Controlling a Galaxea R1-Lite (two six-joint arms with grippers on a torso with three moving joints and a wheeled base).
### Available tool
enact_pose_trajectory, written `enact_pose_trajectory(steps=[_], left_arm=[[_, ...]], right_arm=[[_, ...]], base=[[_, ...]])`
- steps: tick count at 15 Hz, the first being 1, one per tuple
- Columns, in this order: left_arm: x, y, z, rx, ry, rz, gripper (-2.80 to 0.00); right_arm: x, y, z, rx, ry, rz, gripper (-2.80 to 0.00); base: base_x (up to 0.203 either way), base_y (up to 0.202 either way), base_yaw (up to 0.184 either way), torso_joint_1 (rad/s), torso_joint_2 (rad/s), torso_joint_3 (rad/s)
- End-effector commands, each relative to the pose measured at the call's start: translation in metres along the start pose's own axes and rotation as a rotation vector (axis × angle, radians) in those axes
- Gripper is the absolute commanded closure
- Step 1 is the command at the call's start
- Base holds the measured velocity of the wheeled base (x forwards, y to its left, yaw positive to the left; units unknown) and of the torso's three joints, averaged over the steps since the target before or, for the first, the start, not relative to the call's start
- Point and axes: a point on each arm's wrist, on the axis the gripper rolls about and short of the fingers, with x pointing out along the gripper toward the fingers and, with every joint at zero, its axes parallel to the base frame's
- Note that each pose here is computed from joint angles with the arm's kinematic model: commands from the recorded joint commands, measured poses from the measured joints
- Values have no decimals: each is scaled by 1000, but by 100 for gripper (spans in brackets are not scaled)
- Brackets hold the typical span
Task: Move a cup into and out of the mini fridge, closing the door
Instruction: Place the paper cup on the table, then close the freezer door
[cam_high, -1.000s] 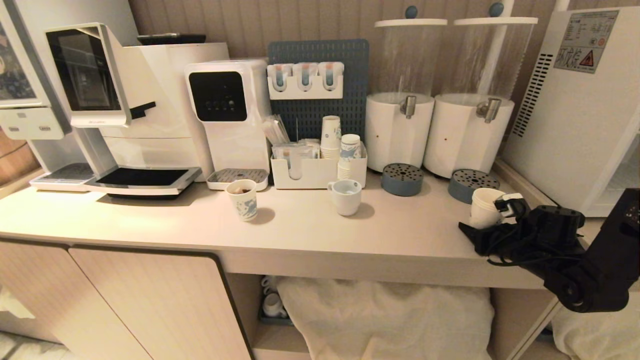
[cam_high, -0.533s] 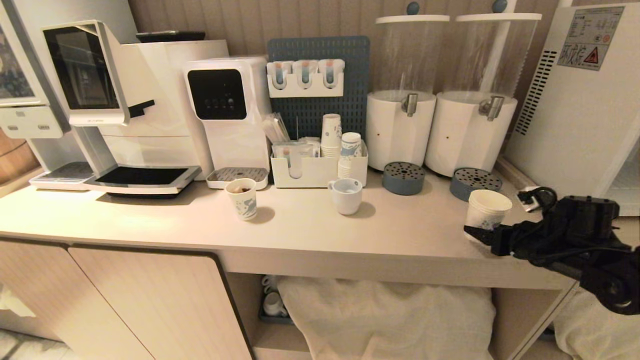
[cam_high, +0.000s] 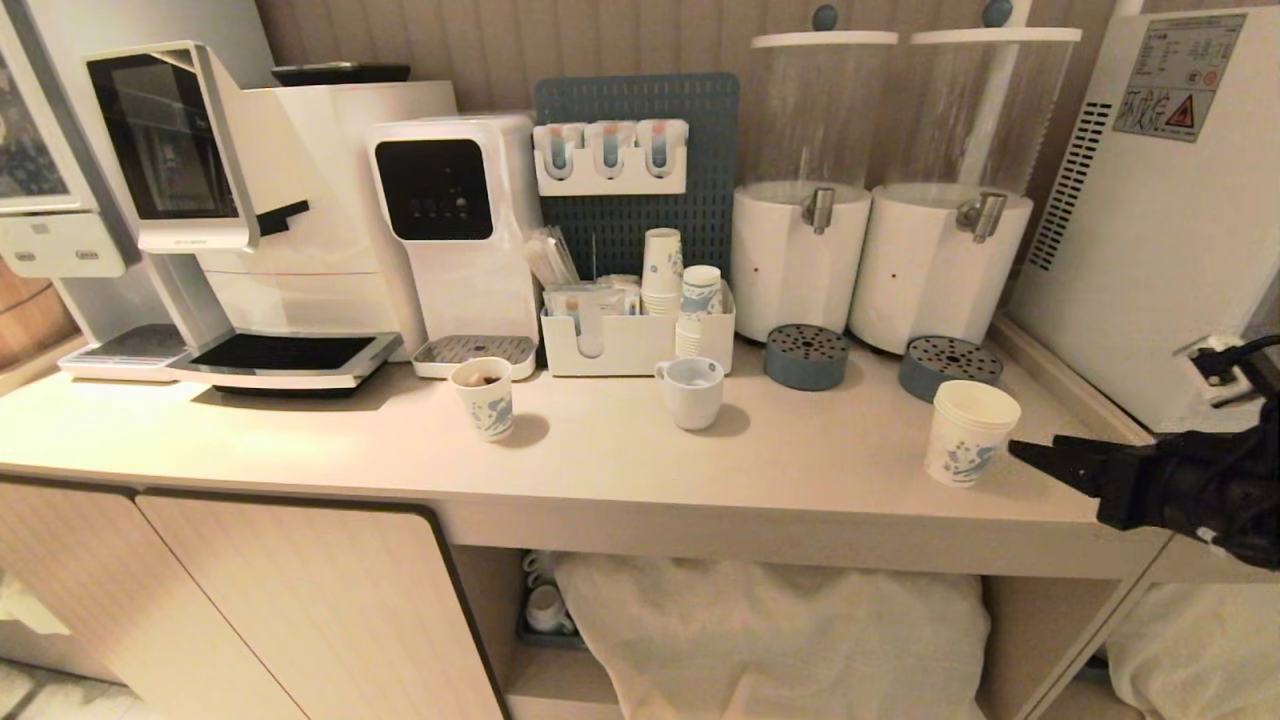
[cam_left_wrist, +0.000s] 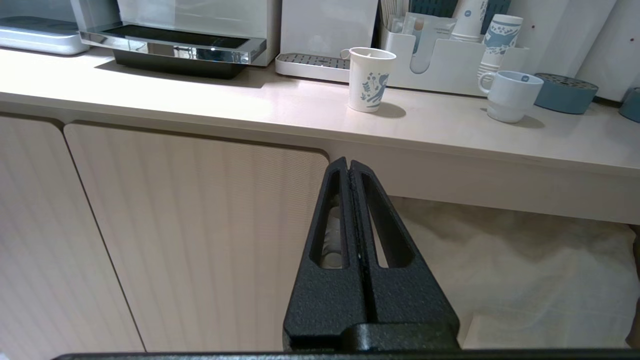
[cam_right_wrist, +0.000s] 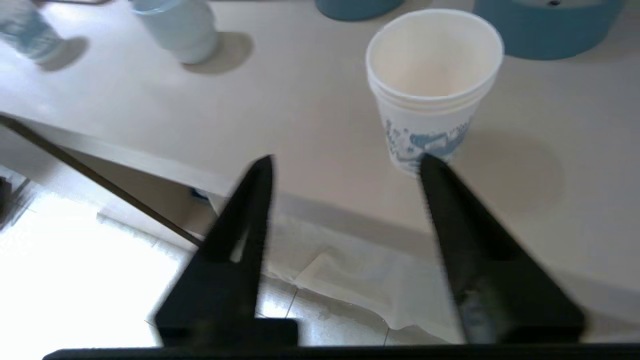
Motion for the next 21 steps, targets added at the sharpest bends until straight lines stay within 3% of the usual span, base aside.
enact_pose_trajectory(steps=[1,7,12,14,17,19,21], left_arm=[[2,1,-11,-1,35,5,0],[2,1,-11,-3,35,7,0],[2,1,-11,-4,35,7,0],[2,1,-11,-4,35,7,0],[2,1,-11,-4,35,5,0],[2,1,-11,-4,35,7,0],[2,1,-11,-6,35,7,0]], right_arm=[[-34,14,10,-46,-110,3,0],[-143,61,-6,-104,-258,8,0],[-259,105,-57,-33,-240,70,0],[-285,111,-85,-49,-326,56,0],[-289,107,-98,66,-372,-123,0],[-260,95,-103,65,-404,-192,0],[-226,81,-119,11,-415,-264,0]], base=[[0,0,0,0,0,0],[0,0,0,0,0,0],[0,0,0,0,0,0],[0,0,0,0,0,0],[0,0,0,0,0,0],[0,0,0,0,0,0],[0,0,0,0,0,0]])
